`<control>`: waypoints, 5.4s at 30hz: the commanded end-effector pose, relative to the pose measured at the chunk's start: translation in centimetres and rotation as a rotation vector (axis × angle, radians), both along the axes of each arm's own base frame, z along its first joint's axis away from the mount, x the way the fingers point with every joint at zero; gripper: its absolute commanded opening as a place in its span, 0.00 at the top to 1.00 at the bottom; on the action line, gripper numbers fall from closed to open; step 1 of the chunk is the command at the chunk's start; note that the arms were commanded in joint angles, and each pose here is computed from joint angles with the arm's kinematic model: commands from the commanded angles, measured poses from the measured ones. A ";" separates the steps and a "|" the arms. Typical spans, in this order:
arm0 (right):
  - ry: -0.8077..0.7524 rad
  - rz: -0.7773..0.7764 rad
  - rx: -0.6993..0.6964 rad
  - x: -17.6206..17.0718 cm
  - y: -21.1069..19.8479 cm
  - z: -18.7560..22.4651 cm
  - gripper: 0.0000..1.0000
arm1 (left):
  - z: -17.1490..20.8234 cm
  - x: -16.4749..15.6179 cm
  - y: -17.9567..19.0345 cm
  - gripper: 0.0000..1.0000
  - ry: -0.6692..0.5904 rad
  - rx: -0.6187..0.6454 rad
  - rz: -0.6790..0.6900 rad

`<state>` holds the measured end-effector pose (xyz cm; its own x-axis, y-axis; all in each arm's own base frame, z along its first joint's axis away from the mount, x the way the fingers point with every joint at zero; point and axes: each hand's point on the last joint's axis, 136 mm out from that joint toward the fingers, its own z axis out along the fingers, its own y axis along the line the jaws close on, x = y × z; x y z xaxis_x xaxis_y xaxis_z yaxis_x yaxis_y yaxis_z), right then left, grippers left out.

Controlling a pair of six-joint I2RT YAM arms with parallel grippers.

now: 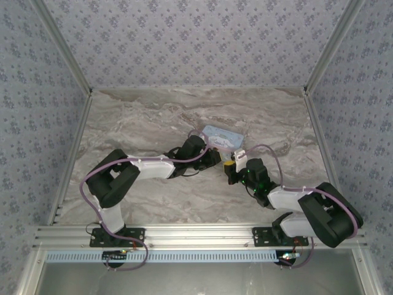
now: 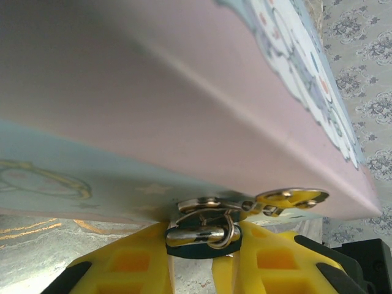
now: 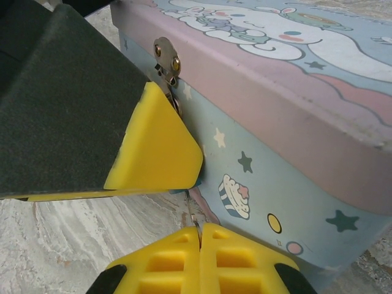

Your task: Unlock a padlock with a key

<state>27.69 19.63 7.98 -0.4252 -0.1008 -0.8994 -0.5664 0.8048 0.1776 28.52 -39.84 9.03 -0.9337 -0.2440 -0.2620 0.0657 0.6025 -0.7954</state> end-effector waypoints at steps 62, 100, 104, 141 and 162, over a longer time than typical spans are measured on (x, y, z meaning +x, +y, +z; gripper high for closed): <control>-0.090 0.007 -0.042 2.4 -0.1 1.2 1.00 | 4.5 -0.4 -1.1 0.78 -0.035 -0.100 -0.020; -0.054 0.013 -0.076 0.9 -0.7 -0.1 1.00 | 4.4 -0.1 -1.0 0.79 -0.007 -0.104 0.019; -0.051 0.006 -0.083 0.9 -0.8 -0.3 1.00 | 4.4 -0.1 -1.0 0.79 -0.007 -0.104 0.019; 0.021 0.098 0.029 -0.7 0.0 -0.1 1.00 | 4.1 -0.1 -0.4 0.80 -0.014 -0.091 0.026; -0.007 0.109 0.057 -0.1 0.4 1.1 1.00 | 4.0 -0.1 -0.4 0.80 -0.011 -0.087 0.025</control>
<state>27.18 19.56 8.02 -0.4271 -0.1207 -0.8961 -0.6397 0.7407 0.2051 28.45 -39.54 9.92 -0.9293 -0.2950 -0.2220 0.0061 0.5888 -0.8083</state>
